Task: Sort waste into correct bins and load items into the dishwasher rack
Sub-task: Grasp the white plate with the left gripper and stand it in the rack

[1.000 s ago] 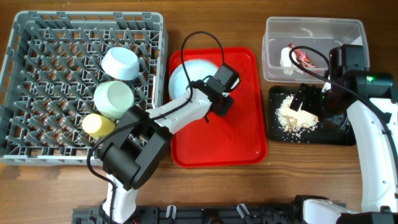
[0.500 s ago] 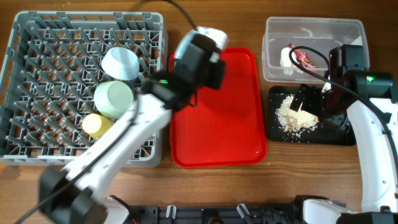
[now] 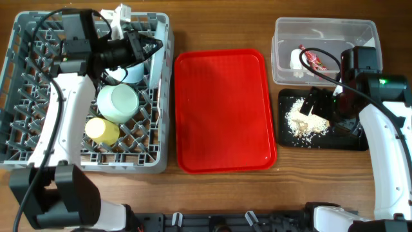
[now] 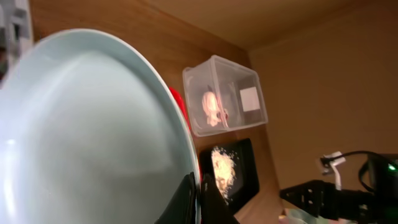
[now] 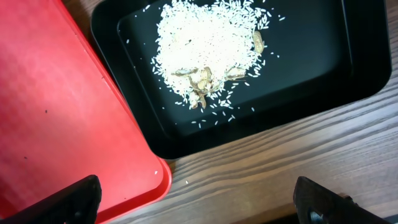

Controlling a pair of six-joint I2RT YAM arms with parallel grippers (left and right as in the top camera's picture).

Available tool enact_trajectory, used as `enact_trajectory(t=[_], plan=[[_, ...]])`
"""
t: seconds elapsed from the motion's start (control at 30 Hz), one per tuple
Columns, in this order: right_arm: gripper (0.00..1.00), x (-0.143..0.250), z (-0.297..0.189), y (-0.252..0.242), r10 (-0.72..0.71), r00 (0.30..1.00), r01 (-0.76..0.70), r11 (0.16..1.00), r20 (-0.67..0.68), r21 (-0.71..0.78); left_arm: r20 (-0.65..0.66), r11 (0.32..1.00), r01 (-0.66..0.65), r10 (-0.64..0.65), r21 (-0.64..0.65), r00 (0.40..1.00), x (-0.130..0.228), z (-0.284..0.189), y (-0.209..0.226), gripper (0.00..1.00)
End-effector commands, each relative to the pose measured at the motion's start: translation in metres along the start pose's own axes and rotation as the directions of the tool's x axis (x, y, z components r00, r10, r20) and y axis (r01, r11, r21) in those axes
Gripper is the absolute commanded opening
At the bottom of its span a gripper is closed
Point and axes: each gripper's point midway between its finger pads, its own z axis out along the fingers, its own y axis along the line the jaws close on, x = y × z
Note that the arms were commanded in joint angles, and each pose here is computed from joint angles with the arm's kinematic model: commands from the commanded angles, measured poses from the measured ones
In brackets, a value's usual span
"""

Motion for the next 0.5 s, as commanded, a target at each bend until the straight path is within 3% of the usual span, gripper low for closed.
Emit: enact_trajectory(t=[0.0,0.1,0.13,0.23,0.3,0.43,0.47], plan=[[1.0,-0.003,-0.005,-0.002,-0.006,1.0,0.006,1.0,0.021,0.007,0.002,0.999,0.028,-0.028,-0.03,1.0,-0.003,0.002,0.012,0.17],[1.0,-0.003,-0.005,-0.002,-0.007,1.0,0.007,1.0,0.022,0.006,0.052,0.966,0.076,-0.065,-0.248,0.997,-0.004,-0.004,0.052,0.95],[1.0,-0.003,-0.005,-0.002,-0.006,1.0,0.006,1.0,0.023,0.006,0.053,0.956,0.085,-0.073,-0.282,0.996,-0.002,-0.006,0.058,1.0],[1.0,-0.005,-0.005,0.015,-0.035,0.999,0.037,0.996,0.024,-0.086,0.058,0.905,0.127,-0.113,-0.406,0.992,0.007,-0.014,0.081,1.0],[1.0,-0.002,-0.01,0.047,-0.152,0.988,0.155,0.956,0.032,-0.249,0.064,0.837,0.157,-0.145,-0.524,0.987,0.017,-0.026,0.102,1.0],[1.0,-0.021,-0.021,0.091,-0.223,0.958,0.274,0.898,0.18,-0.346,0.046,0.659,0.188,-0.228,-0.728,0.973,0.049,-0.057,0.135,1.0],[1.0,-0.024,-0.024,0.102,-0.241,0.946,0.306,0.883,0.216,-0.355,0.039,0.644,0.189,-0.24,-0.741,0.97,0.053,-0.06,0.136,1.0]])
